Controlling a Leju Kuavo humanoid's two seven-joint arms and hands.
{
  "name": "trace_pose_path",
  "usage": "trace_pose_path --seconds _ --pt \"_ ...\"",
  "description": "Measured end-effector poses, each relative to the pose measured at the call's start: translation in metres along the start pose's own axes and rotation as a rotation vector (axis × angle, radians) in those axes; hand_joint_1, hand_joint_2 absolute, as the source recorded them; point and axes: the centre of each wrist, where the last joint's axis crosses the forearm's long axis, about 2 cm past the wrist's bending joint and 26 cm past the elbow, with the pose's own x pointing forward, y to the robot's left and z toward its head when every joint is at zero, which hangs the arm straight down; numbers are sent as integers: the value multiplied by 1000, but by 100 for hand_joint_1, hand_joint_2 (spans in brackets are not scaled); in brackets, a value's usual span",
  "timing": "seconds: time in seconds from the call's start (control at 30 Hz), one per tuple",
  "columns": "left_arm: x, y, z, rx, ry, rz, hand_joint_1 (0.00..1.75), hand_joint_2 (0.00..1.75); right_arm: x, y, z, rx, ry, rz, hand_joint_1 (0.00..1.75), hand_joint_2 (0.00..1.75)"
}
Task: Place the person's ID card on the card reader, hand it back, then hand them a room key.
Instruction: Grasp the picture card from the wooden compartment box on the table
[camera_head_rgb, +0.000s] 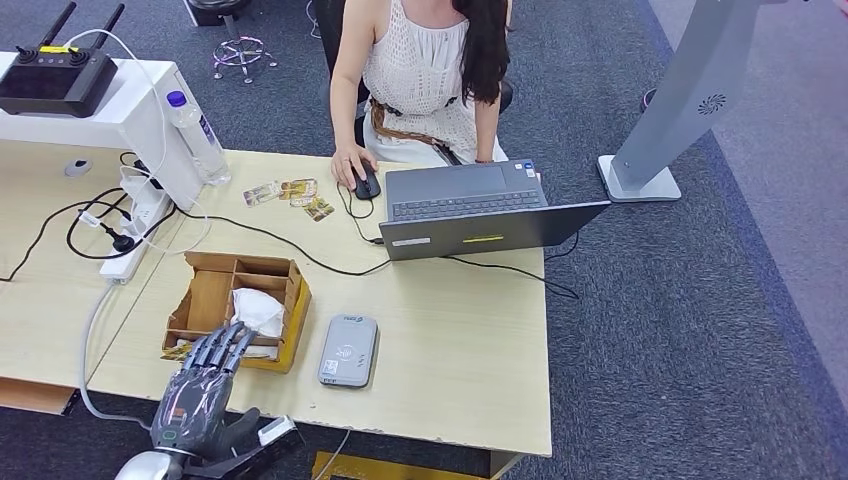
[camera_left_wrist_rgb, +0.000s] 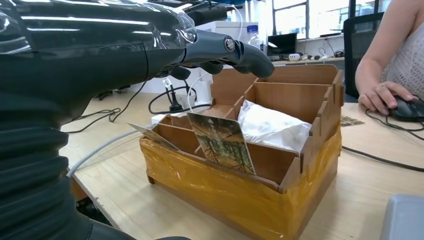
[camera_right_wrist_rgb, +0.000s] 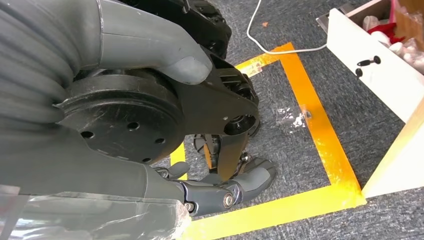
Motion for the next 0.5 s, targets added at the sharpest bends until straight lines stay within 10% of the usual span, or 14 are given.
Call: trace_pose_path --seconds 0.5 --pt "-20 6 -27 12 59 2 0 175 0 0 0 20 13 27 0 175"
